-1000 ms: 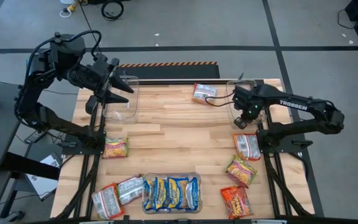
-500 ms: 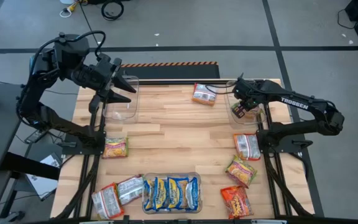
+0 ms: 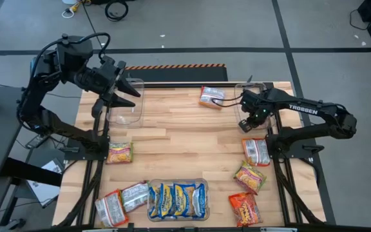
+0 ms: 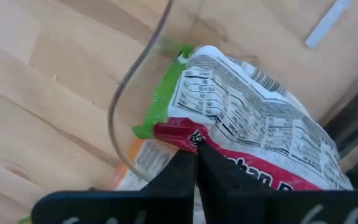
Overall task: Sort Maruchan noodles
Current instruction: Put the green noodle pack into the top right transparent bin
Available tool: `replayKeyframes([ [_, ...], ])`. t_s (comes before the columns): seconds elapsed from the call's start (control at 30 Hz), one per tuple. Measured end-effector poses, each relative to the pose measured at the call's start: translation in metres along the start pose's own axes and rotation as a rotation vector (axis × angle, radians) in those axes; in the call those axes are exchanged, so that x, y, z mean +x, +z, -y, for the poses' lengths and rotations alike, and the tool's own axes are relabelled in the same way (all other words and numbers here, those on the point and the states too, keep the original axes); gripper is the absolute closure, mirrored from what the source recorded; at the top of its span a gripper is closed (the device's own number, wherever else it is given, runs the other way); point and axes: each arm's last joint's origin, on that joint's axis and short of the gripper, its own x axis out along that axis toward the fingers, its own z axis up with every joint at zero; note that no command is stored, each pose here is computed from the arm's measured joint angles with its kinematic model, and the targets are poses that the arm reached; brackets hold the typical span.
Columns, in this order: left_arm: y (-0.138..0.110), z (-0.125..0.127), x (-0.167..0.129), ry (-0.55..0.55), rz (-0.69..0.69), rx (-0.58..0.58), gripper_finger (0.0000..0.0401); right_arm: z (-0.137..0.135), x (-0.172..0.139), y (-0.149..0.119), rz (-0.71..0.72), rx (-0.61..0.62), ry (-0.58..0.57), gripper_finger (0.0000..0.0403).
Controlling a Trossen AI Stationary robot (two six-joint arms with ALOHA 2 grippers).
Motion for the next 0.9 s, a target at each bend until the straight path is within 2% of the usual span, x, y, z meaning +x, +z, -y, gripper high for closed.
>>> replayKeyframes([
  [0.13,0.000,0.000,0.000,0.000,0.000,0.000,0.0229,-0.001,0.000,0.000,-0.012,0.120,0.021,0.0362],
  [0.27,0.000,0.000,0.000,0.000,-0.001,0.000,0.0229,-0.001,0.000,-0.001,-0.030,0.204,0.044,0.0312],
  [0.43,0.000,0.000,0.000,-0.001,-0.004,-0.002,0.0229,-0.002,-0.003,-0.001,-0.046,0.240,0.061,0.0244],
  [0.57,-0.002,0.000,0.000,-0.002,-0.017,-0.009,0.0229,-0.005,-0.013,0.002,-0.018,0.236,0.074,0.0205],
  [0.83,-0.004,0.001,0.000,-0.004,-0.034,-0.020,0.0229,-0.004,-0.023,0.009,0.073,0.271,0.026,0.0185],
  [0.9,-0.004,0.001,0.000,-0.004,-0.035,-0.012,0.0229,-0.005,-0.025,0.009,0.113,0.236,0.037,0.0188],
])
